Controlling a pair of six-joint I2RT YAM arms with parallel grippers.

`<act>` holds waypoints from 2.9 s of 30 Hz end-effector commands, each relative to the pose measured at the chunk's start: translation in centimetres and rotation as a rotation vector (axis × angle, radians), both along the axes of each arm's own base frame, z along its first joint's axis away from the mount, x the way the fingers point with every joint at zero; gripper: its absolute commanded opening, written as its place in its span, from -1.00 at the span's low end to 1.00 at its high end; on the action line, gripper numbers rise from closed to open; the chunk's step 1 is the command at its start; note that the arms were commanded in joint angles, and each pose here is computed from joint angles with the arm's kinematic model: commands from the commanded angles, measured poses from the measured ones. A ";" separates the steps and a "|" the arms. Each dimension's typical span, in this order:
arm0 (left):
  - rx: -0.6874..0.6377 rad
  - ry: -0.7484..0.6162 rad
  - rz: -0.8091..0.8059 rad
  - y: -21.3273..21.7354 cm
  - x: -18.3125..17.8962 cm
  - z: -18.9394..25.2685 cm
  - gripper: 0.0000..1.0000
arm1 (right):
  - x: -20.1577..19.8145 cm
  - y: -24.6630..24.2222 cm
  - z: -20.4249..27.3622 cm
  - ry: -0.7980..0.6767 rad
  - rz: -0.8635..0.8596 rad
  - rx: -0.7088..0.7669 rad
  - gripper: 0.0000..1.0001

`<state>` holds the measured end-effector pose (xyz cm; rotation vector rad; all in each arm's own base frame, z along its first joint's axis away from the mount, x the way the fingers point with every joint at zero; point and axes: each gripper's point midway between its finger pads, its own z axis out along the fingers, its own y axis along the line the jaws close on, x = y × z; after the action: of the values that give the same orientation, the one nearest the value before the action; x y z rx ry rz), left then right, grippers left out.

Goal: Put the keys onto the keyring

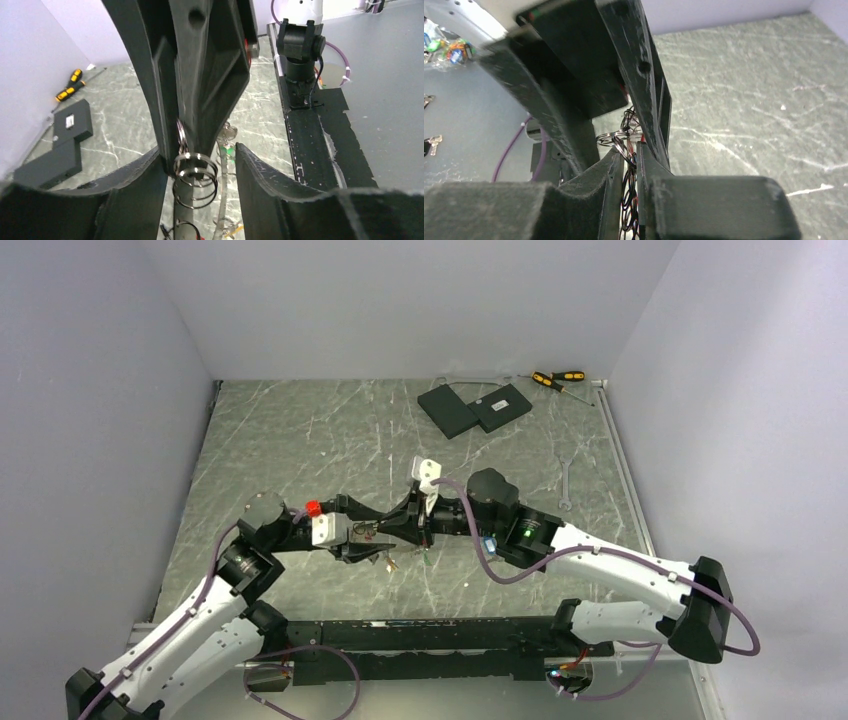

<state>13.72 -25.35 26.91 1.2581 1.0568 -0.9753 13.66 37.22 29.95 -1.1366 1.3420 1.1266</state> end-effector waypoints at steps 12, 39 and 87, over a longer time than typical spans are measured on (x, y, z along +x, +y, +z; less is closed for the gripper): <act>0.068 -0.202 -0.050 1.4 -2.0 2.1 -0.05 | 1.8 -1.6 3.6 0.064 -0.176 0.034 -1.00; 0.150 -0.088 0.155 2.4 1.2 4.5 -0.26 | 3.3 -3.4 3.2 0.101 -0.302 0.002 -1.00; 0.002 0.559 0.274 -2.0 4.7 3.6 -0.39 | 7.1 -4.4 1.8 0.167 -0.486 -0.079 -1.00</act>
<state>18.11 -26.90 30.16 0.8056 1.6448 -1.1481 19.94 32.33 26.96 -0.8041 1.8051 0.7776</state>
